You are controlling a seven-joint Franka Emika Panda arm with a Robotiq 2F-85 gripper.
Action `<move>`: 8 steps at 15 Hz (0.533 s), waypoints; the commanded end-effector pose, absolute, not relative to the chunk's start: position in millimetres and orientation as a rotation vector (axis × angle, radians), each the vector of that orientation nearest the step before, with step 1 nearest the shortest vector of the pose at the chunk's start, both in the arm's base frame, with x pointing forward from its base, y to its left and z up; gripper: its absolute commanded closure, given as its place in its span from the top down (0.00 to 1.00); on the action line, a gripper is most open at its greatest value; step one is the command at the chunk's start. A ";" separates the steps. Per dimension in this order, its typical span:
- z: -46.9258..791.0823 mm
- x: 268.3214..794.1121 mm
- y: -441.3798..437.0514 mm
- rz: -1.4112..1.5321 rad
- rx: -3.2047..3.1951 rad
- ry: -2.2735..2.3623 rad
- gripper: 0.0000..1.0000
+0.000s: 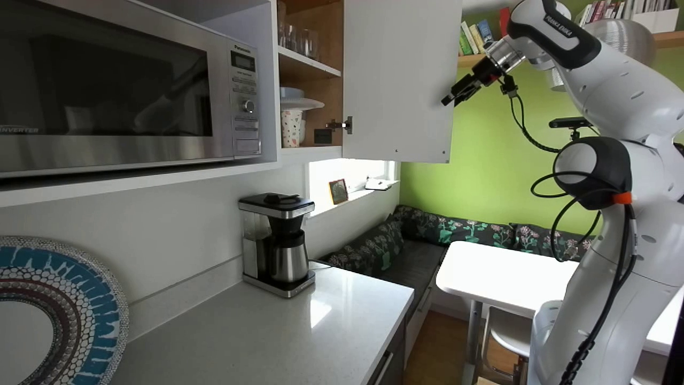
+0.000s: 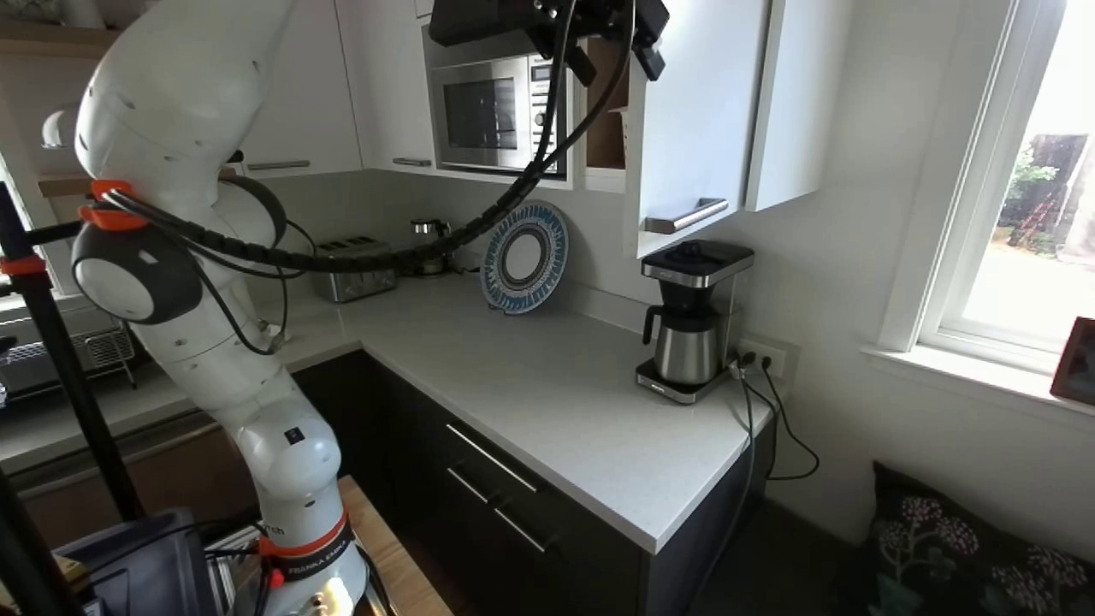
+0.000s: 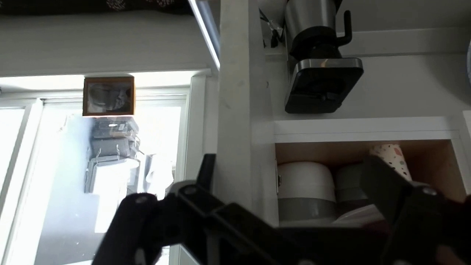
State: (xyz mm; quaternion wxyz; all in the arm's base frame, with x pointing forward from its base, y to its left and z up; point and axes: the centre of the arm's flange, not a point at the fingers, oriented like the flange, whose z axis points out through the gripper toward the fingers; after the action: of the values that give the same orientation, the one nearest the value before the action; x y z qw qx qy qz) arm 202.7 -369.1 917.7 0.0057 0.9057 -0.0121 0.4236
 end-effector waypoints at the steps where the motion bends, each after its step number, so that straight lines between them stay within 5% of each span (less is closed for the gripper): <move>1: 911.2 212.3 -362.8 1.395 2.875 -0.038 1.00; 8: 921.6 225.3 -325.5 1.498 3.025 -0.067 1.00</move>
State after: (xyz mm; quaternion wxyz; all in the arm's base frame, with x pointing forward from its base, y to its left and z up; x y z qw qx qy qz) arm 216.9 -350.6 920.3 -0.0642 0.8949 -0.0236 0.4409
